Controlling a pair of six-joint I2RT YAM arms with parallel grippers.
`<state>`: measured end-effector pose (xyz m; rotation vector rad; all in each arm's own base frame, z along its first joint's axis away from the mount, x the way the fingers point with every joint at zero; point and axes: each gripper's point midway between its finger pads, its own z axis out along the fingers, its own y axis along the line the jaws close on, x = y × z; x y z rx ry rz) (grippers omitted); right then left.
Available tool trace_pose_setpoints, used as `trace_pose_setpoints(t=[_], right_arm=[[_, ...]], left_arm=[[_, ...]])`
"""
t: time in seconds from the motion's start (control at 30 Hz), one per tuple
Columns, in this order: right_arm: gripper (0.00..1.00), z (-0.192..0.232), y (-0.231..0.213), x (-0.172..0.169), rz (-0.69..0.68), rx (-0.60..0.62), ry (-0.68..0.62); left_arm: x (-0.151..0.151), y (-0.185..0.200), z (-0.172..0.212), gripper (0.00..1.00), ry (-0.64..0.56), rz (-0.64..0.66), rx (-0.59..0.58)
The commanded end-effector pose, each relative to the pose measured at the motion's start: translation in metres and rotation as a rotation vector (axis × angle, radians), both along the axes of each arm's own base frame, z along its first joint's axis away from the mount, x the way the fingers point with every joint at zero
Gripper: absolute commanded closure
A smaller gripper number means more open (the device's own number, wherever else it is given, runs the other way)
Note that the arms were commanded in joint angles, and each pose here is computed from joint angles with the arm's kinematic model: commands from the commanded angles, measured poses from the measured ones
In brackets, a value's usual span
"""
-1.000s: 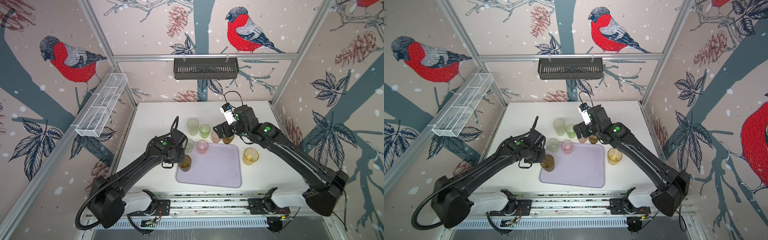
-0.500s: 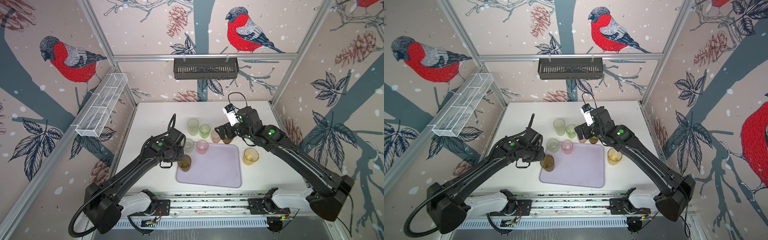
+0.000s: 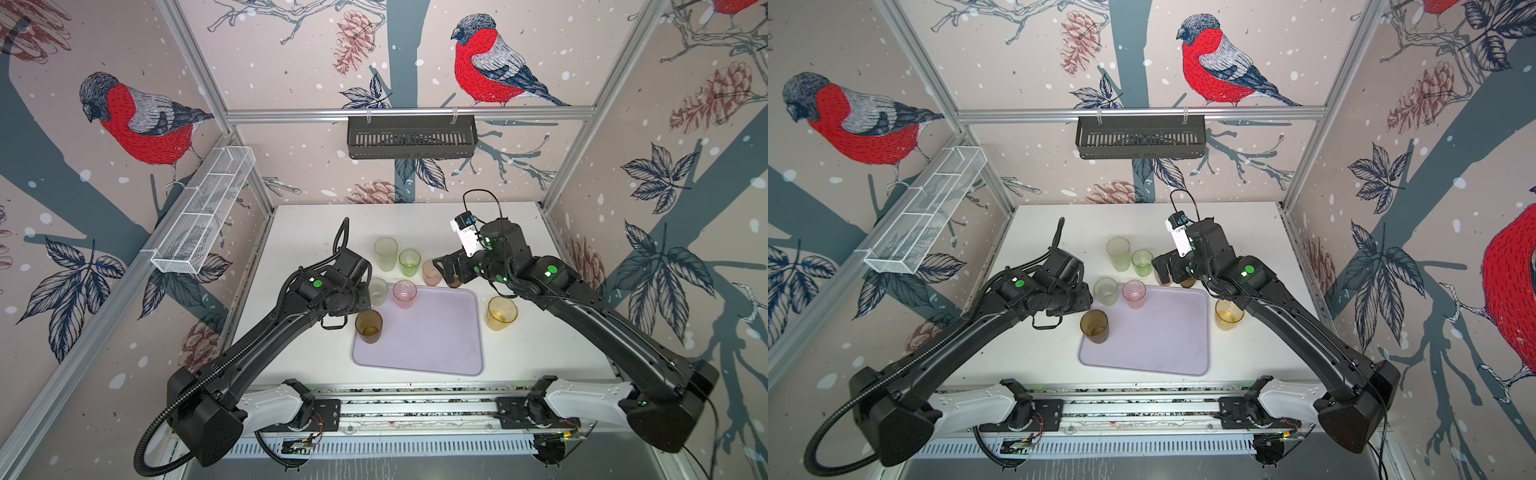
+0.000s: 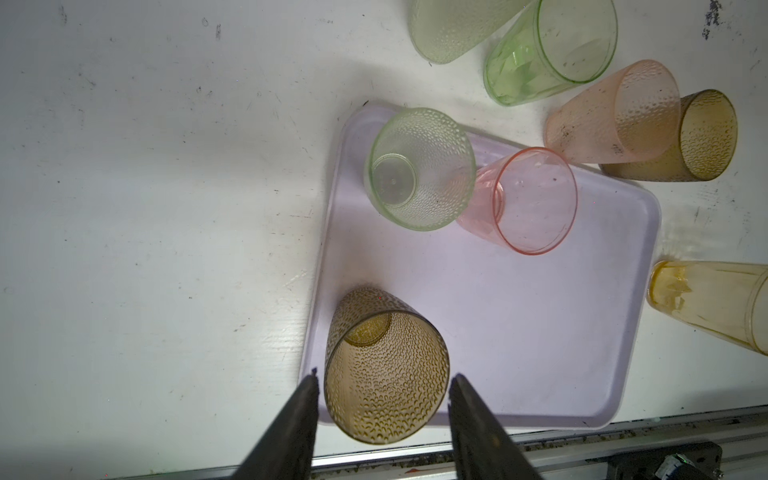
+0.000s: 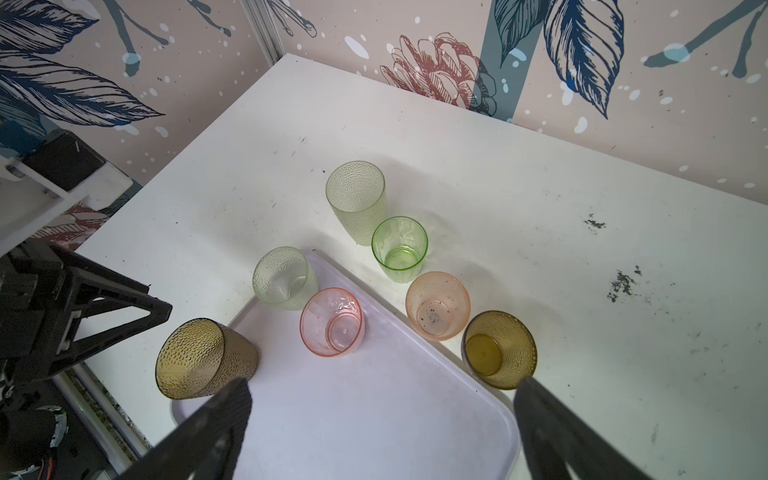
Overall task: Place the glasses into the tray
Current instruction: 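Raise the left gripper toward the cups while the right gripper moves to the yellow cup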
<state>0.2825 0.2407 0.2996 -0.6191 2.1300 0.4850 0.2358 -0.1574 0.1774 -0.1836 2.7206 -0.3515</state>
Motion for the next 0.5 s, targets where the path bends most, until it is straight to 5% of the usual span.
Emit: trace_pose_setpoints(t=[0.0,0.47], right_arm=[[0.00,-0.003,-0.005,-0.003,-0.030,0.008,0.026],[0.00,-0.020,-0.027,0.003,-0.200,-0.022,0.116]], left_arm=[[0.003,-0.002,0.006,0.45,-0.018,0.003,-0.010],[0.012,-0.021,0.027,0.35,-0.083,-0.114,-0.062]])
